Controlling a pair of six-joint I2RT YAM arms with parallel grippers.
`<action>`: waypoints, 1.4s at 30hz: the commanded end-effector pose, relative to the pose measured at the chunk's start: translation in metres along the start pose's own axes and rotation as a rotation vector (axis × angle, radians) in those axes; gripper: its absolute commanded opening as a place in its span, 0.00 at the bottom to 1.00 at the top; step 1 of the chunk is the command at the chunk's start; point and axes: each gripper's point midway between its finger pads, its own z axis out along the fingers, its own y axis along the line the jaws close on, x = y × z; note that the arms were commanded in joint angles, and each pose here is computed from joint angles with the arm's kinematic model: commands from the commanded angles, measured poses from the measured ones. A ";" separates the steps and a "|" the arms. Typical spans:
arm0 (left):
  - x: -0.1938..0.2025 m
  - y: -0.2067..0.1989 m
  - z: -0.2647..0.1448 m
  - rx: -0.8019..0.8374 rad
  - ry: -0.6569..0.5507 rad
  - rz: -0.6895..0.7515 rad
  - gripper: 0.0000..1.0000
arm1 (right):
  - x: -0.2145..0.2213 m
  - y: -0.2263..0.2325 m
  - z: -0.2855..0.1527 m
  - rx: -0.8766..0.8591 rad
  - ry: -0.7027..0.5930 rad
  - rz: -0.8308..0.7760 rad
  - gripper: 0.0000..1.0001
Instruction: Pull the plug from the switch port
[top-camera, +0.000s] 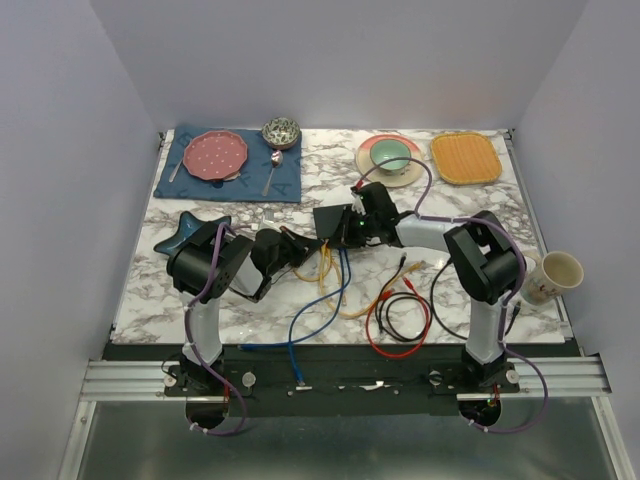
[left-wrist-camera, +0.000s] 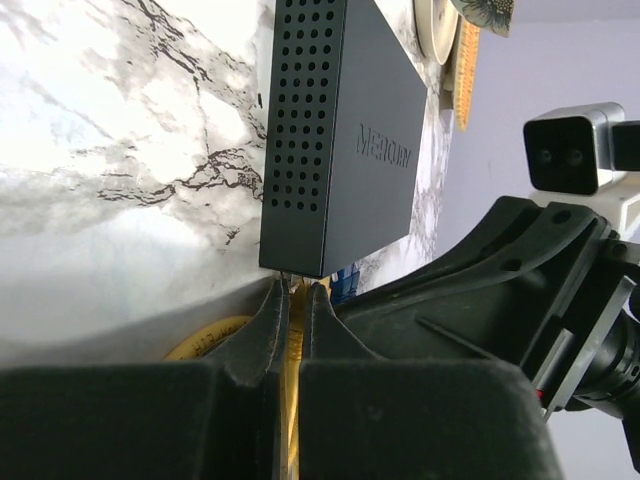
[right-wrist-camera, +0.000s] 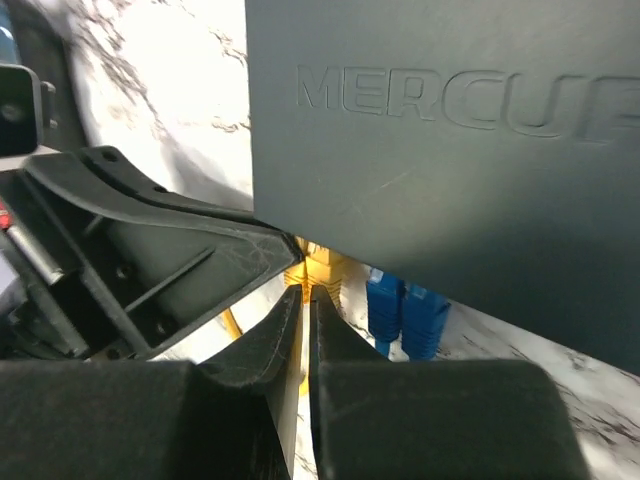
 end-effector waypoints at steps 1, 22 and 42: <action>0.019 0.024 -0.008 -0.068 0.068 -0.002 0.00 | 0.005 -0.017 0.013 0.075 0.049 0.011 0.15; -0.008 -0.002 -0.076 -0.214 -0.049 0.160 0.48 | -0.056 -0.004 -0.028 0.109 -0.196 -0.050 0.18; 0.008 -0.042 -0.017 -0.015 0.092 0.105 0.43 | -0.047 -0.051 0.015 0.084 -0.050 0.156 0.15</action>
